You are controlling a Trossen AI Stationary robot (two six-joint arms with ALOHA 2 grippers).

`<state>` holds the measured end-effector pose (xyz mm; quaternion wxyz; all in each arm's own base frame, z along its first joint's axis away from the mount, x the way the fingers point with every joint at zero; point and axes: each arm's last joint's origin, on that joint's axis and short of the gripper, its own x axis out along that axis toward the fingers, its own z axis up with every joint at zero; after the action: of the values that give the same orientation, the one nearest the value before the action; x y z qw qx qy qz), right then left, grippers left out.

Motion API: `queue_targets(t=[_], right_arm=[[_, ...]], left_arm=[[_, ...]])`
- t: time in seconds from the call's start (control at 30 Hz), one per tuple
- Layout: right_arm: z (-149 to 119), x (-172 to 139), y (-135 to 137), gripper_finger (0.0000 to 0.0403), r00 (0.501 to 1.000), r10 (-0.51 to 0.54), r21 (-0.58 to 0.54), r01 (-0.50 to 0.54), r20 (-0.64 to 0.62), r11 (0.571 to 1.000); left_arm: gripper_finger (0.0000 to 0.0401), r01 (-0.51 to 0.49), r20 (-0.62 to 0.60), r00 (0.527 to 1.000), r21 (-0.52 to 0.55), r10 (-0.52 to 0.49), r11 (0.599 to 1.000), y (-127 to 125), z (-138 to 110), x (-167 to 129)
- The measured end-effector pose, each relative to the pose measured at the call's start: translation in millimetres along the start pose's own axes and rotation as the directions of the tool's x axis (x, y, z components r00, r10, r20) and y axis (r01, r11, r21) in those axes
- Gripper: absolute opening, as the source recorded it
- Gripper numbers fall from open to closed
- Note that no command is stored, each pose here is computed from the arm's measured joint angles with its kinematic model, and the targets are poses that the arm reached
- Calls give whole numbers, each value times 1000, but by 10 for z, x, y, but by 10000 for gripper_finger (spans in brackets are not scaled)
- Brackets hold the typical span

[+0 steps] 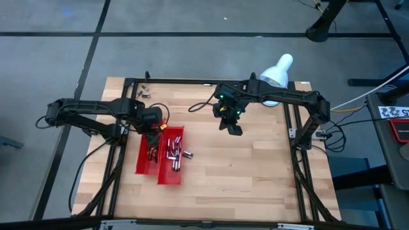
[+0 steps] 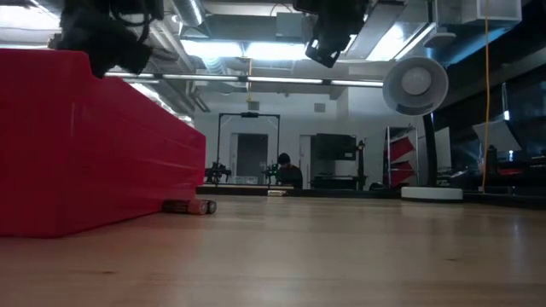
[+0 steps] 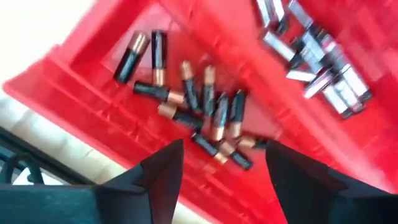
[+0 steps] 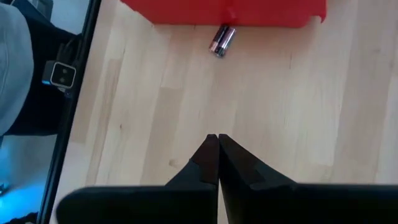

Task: Sort batteries
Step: Put the black battery into the left red bin

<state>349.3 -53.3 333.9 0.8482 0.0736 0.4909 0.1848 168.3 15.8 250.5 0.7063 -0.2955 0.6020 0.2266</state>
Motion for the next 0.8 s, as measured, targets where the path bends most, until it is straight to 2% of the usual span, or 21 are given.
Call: queue_targets(t=[0.13, 0.23, 0.33, 0.43, 0.57, 0.67, 0.8], right_arm=[[-9, -1, 2, 5, 1000, 4, -17, -4, -8, 1000], [-9, -2, 4, 5, 1000, 9, -20, -9, -6, 1000], [8, -3, -2, 5, 1000, 5, -29, -4, 10, 1000], [39, -16, -35, 5, 999, -7, -38, 9, 47, 999], [64, -42, -84, 5, 996, -23, -31, 25, 84, 999], [61, -45, -91, 5, 996, -32, 15, 31, 81, 999], [55, -51, -106, 5, 996, -52, 69, 46, 77, 997]], left_arm=[[219, 26, 88, 996, -23, -24, 999, -15, 113, -210], [212, -11, 201, 979, -18, 14, 1000, 35, 237, -411], [205, -70, 304, 950, -15, 71, 997, 166, 418, -608], [200, -83, 323, 942, -30, 89, 996, 388, 684, -716], [194, -138, 246, 957, -78, 153, 987, 778, 1011, -661], [193, -185, 71, 978, -145, 196, 972, 1174, 1166, -432], [193, -213, -148, 972, -249, 181, 945, 1642, 1298, -77]])
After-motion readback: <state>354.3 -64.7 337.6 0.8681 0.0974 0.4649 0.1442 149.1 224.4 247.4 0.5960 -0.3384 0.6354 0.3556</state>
